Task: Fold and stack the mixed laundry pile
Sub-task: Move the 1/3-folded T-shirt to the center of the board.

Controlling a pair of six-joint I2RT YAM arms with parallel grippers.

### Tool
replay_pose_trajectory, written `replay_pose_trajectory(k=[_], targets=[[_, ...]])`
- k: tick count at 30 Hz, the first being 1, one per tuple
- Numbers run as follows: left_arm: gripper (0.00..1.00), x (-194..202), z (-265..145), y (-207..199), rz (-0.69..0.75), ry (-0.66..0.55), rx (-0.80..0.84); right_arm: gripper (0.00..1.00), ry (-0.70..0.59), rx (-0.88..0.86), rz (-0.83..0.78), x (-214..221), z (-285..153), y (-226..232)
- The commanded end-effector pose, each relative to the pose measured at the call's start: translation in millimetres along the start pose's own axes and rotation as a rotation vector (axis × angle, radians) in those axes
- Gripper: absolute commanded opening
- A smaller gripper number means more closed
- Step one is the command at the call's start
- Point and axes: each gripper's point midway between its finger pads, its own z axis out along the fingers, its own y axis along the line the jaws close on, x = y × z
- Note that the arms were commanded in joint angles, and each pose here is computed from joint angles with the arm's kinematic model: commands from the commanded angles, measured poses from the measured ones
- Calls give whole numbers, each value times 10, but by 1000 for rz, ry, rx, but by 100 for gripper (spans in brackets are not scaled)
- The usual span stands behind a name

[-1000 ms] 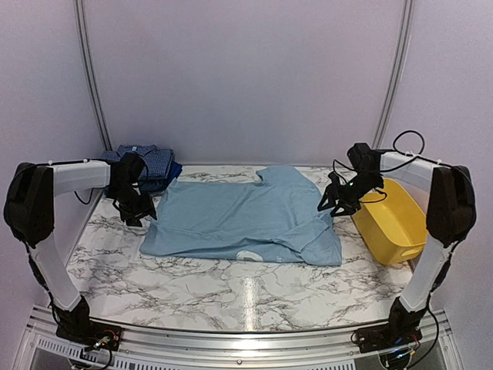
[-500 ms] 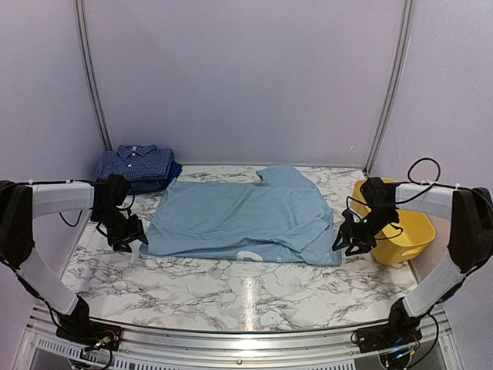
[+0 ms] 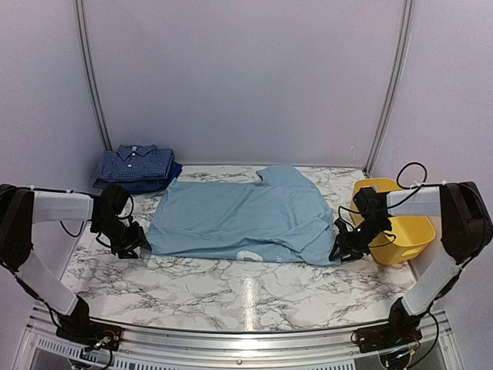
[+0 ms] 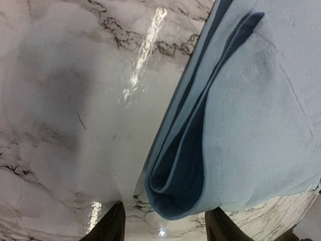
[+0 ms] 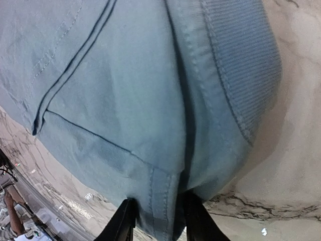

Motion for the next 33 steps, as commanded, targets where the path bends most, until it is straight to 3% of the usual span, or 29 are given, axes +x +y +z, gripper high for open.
replay_pose_trajectory(k=[1,6,12,18,25,26,28,29,30,31,33], targets=[[52,-159,70,-115,-11,-49,61,29,-11,2,-53,-68,34,25],[31,-191,164,-74,-23,-38,35,2,-10,32,-63,-111,-11,-2],[0,-96,-6,71,-76,-38,-36,0,-20,96,-37,-132,-164,-92],[0,141,-271,331,-129,-21,-155,0,30,73,46,140,-192,-70],[0,506,-186,568,-184,63,-194,0,175,43,37,552,62,82],[4,517,-180,559,-182,70,-188,7,198,38,25,590,86,114],[29,440,-239,465,-152,48,-157,27,184,26,10,555,35,171],[40,347,-318,395,-125,8,-139,33,155,36,-1,486,-36,197],[53,243,-420,323,-95,-41,-121,35,120,40,-17,404,-118,238],[59,140,-544,225,-64,-94,-91,36,78,42,-38,308,-214,291],[65,-32,-772,42,6,-180,-41,37,8,40,-69,121,-370,396]])
